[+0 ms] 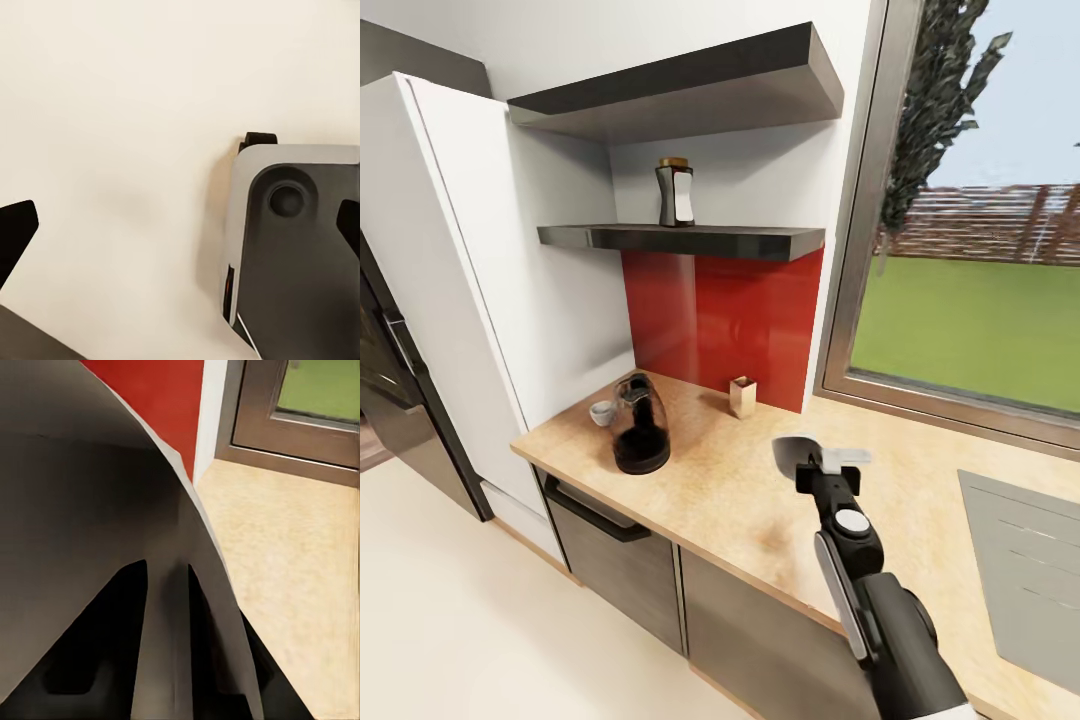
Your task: Set up a coffee station on the kitchen countertop: keep the coffee maker on the countertop, move the bottle of coffee from the kitchen shelf to the counter next to the coffee maker, place a paper coffee filter on top of the coffee maker, put the saucer next to the coffee maker with the coffee cup on the saucer, and place the electric kettle next to the coffee maker.
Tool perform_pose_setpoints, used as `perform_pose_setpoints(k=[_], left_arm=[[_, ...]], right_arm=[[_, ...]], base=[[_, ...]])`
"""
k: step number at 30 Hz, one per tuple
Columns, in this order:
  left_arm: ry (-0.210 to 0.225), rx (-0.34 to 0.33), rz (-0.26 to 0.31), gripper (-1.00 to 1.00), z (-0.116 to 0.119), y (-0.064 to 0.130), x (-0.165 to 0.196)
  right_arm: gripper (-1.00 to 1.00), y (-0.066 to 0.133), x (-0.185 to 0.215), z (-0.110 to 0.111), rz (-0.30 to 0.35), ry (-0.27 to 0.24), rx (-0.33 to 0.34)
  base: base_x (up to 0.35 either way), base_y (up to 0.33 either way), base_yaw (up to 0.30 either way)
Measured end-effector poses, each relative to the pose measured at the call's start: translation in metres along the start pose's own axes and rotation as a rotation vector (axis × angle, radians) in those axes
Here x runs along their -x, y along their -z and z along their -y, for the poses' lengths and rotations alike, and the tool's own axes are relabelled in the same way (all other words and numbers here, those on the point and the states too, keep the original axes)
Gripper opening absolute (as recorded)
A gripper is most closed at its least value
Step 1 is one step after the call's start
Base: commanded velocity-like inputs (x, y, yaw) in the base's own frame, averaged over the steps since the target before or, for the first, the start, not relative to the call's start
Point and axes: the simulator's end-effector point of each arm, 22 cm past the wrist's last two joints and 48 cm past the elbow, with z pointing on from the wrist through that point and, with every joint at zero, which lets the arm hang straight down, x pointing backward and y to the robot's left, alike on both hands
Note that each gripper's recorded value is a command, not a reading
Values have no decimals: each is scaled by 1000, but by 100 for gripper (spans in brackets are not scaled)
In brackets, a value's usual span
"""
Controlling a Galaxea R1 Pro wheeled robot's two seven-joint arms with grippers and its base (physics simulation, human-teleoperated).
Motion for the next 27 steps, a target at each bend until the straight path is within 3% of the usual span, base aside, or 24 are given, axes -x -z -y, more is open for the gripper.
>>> perform_pose_setpoints(k=[2,16,27], left_arm=[[-2,0,5,100,1,0,1],[4,-8,31,100,8,0,12],[8,-10,35,100,10,0,14]], right_arm=[[-100,3,-4,2,-43,12,-1],[-100,5,-1,-3,-42,12,7],[-100,5,-1,-1,-41,10,4]], base=[[0,0,0],[0,0,-7],[-40,-10,-240]])
